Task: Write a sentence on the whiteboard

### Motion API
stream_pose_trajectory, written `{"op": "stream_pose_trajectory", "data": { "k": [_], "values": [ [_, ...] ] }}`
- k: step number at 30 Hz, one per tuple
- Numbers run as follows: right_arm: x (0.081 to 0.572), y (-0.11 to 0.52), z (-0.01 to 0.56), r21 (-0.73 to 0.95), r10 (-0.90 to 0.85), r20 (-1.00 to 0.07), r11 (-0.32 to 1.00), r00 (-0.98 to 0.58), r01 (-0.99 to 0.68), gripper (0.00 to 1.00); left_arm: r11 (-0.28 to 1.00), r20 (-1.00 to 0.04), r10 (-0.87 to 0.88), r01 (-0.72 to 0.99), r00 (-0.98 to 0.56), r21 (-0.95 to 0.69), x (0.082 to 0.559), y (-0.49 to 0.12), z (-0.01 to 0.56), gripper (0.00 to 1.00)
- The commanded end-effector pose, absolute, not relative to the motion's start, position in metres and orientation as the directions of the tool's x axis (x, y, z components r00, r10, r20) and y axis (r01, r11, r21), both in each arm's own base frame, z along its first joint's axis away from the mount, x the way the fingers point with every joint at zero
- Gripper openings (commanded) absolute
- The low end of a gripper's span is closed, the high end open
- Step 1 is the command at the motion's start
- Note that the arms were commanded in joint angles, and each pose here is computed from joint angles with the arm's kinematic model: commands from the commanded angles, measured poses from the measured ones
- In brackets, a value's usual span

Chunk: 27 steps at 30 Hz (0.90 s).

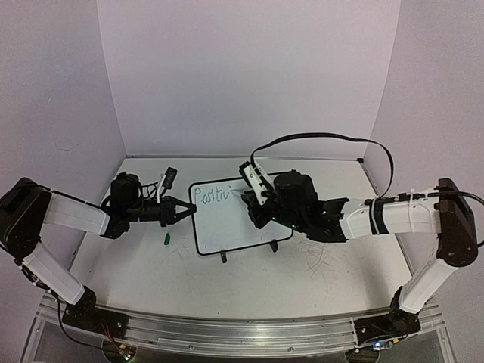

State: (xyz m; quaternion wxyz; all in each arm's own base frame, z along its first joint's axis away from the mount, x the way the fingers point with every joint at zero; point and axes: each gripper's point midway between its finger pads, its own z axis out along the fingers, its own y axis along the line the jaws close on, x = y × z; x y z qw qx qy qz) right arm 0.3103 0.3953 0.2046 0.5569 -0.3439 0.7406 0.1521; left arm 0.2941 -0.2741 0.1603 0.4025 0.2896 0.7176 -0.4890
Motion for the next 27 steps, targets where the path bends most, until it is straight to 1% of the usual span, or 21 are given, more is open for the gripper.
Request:
{"op": "stream_pose_trajectory", "data": {
  "k": [1, 27],
  "values": [
    [0.312, 0.397, 0.205, -0.142, -0.329, -0.931, 0.727, -0.159, -0.672, 0.00, 0.346, -0.912, 0.000, 0.856, -0.410, -0.384, 0.298, -0.274, 0.183, 0.00],
    [0.302, 0.395, 0.188, -0.117, -0.345, -0.917, 0.713, -0.201, -0.691, 0.00, 0.344, -0.912, 0.000, 0.857, -0.409, -0.384, 0.298, -0.274, 0.184, 0.00]
  ]
}}
